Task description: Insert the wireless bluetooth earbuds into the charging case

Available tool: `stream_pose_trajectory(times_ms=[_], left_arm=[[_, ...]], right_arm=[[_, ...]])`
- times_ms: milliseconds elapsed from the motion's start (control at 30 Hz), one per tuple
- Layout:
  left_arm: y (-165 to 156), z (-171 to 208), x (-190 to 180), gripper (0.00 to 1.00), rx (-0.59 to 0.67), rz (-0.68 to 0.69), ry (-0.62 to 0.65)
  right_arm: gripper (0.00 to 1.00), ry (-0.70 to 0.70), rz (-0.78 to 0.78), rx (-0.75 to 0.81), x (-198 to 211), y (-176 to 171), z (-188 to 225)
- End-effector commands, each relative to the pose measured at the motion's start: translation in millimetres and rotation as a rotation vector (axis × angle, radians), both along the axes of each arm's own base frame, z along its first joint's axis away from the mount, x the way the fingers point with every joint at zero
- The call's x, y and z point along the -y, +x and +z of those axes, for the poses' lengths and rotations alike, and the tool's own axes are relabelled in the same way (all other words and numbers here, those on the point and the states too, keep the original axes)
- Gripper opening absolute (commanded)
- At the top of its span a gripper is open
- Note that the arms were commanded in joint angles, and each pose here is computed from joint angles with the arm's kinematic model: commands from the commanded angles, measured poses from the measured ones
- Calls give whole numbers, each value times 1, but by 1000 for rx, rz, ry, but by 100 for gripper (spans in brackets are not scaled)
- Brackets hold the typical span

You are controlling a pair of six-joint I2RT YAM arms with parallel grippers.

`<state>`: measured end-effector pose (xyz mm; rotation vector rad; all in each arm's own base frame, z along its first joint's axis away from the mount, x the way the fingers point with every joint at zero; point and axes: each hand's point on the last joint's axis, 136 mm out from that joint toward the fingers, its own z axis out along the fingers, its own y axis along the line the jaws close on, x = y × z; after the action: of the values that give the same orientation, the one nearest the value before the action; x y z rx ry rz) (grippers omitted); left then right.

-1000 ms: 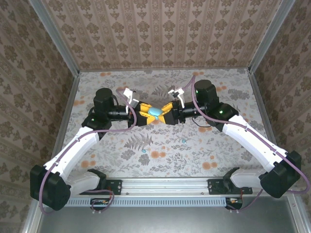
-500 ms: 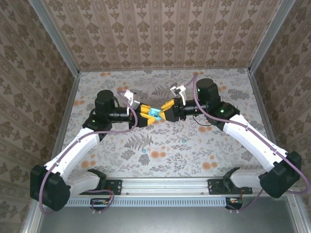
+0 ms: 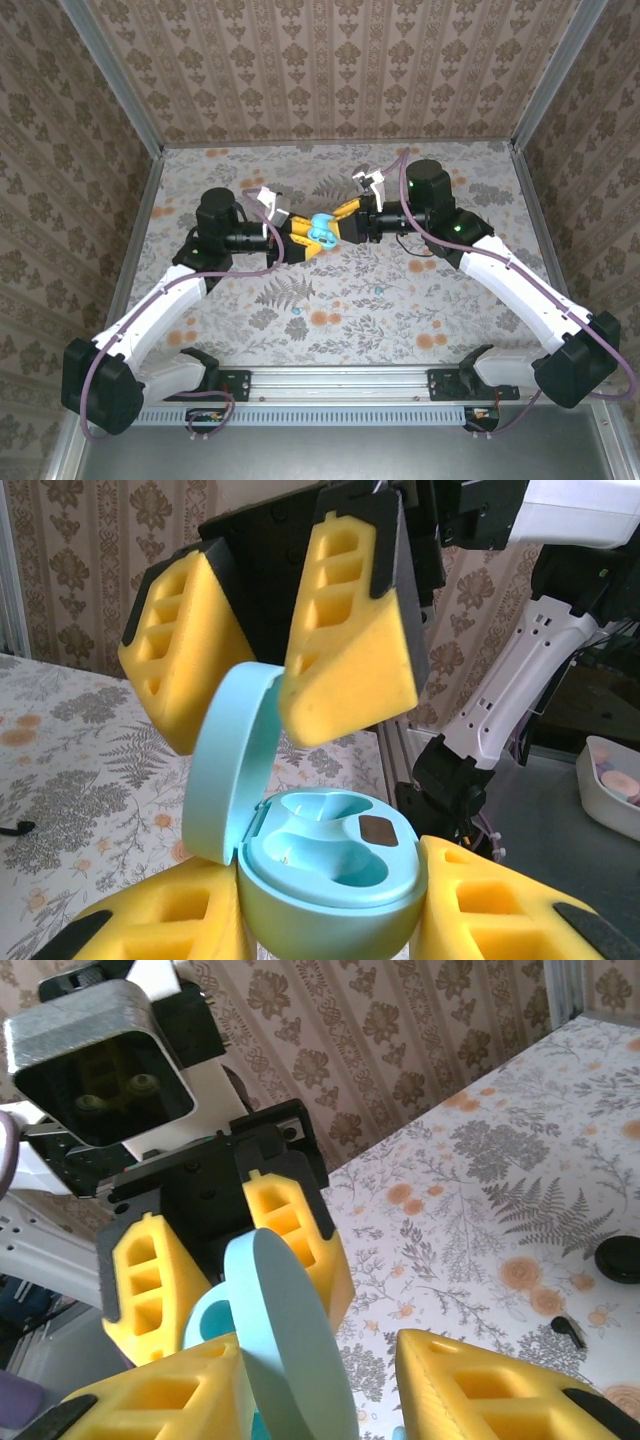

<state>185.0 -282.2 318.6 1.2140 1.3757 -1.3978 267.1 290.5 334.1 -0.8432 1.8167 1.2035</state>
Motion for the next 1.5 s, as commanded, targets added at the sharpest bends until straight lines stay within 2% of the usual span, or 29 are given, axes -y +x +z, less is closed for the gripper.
stream_pose_trajectory(times_ms=[0,300,600,1033,1200,1467], left_arm=[[-11,13,1,30,49,-49,-40],[-8,13,2,30,38,-41,-44],[-1,6,1,30,16,-4,-32],[4,3,-3,30,8,31,-36],[2,6,-4,30,9,22,-47],[-1,6,-4,30,-1,3,-46]], right_arm=[[41,-49,-41,16,3,8,-9],[46,-71,-39,47,2,8,-11],[62,-42,-73,60,6,9,0],[63,-29,-84,49,6,9,4],[56,-33,-83,56,4,12,1],[25,-82,-61,141,-6,10,3]])
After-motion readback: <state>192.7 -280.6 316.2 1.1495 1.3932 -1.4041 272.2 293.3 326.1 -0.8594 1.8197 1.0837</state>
